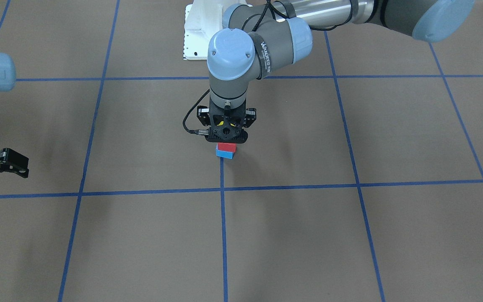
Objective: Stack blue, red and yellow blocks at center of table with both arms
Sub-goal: 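Lower the yellow cube onto the red cube and open the left gripper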
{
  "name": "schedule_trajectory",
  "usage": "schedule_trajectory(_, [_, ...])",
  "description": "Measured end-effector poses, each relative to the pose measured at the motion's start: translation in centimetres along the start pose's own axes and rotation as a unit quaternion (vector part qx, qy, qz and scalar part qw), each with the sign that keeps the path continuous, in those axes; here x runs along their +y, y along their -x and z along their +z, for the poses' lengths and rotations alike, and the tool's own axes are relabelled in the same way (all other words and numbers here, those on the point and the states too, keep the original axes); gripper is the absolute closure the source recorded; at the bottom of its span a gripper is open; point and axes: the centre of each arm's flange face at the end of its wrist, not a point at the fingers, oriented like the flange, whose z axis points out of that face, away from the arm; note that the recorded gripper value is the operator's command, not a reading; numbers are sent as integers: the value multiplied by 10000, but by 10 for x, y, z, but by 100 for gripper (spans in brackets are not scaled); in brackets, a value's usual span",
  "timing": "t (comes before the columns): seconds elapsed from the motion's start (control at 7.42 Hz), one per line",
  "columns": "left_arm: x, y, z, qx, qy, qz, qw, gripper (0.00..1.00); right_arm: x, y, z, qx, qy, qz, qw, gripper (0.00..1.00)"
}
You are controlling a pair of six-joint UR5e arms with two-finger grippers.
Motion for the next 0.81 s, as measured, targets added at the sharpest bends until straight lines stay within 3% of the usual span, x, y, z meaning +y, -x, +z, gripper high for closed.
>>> schedule_trajectory(0.54, [-3, 3, -2, -15, -20, -18, 10000, 100, -1, -3, 4, 17, 38, 30, 10000, 1])
schedule_trajectory(0.67, [-3, 3, -2, -15, -22, -23, 10000, 80, -2, -4, 6, 24, 48, 40, 10000, 1])
schedule_trajectory(0.81, [-3, 3, -2, -14, -23, -25, 10000, 22, -2, -5, 7, 29, 57, 48, 10000, 1])
